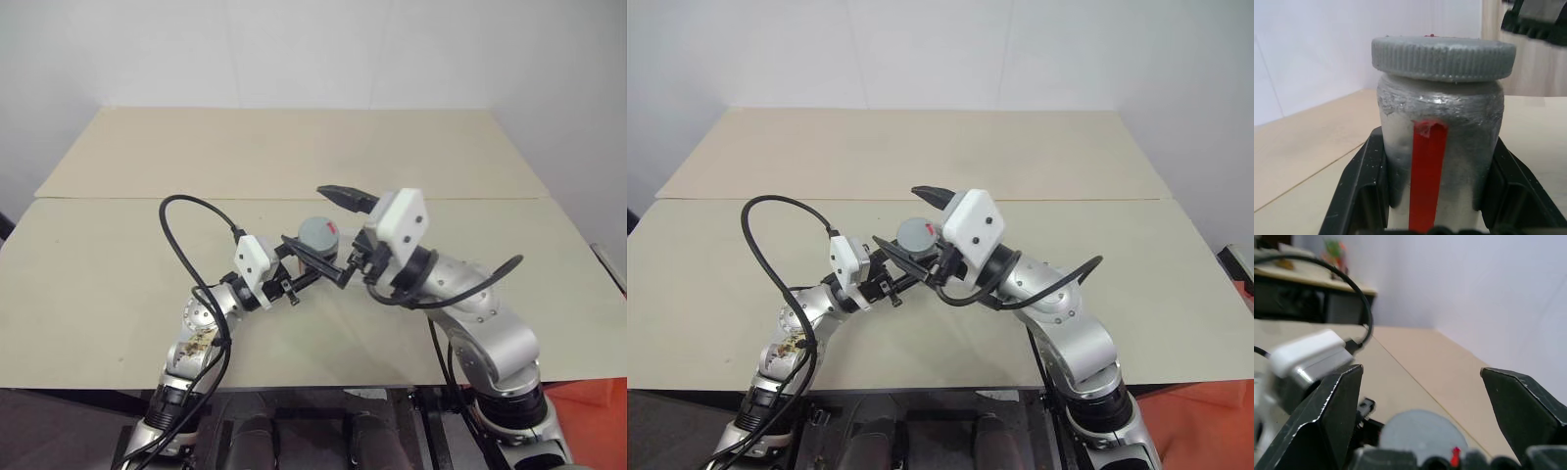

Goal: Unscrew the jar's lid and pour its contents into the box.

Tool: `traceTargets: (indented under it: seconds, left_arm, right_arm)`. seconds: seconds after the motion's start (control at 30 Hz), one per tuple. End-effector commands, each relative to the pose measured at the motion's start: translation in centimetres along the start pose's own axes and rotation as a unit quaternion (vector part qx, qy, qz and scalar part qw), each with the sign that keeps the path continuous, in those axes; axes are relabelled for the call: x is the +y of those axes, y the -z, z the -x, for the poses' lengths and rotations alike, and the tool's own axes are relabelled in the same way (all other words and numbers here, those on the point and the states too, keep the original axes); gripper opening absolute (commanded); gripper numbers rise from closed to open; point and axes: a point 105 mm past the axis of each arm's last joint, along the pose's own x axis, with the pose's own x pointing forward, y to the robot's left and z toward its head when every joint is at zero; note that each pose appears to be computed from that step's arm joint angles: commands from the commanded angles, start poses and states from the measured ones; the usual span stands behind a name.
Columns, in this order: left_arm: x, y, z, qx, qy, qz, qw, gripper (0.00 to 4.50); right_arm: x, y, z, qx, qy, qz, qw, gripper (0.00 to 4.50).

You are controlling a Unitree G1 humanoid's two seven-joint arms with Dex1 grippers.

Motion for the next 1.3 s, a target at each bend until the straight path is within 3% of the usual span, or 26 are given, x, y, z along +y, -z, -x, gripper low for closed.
traceTargets:
  seconds: [0.03, 0.4, 1.3]
  left_arm:
    - [0.0, -1.2, -0.6, -0.025, 0.004, -0.018, 1.0, 1.92]
    - [0.1, -1.2, -0.3, -0.026, -0.003, -0.019, 0.999, 1.92]
    - [1.6, -0.7, 0.5, -0.028, -0.024, -0.001, 0.999, 1.92]
  right_arm:
    - [0.2, -1.2, -0.3, -0.02, 0.011, 0.011, 1.0, 4.48]
    - [-0.9, 0.4, -1.3, 0.0, 0.035, 0.007, 0.999, 4.48]
    - [-3.2, 1.8, 3.2, 0.034, 0.069, 0.024, 0.997, 4.48]
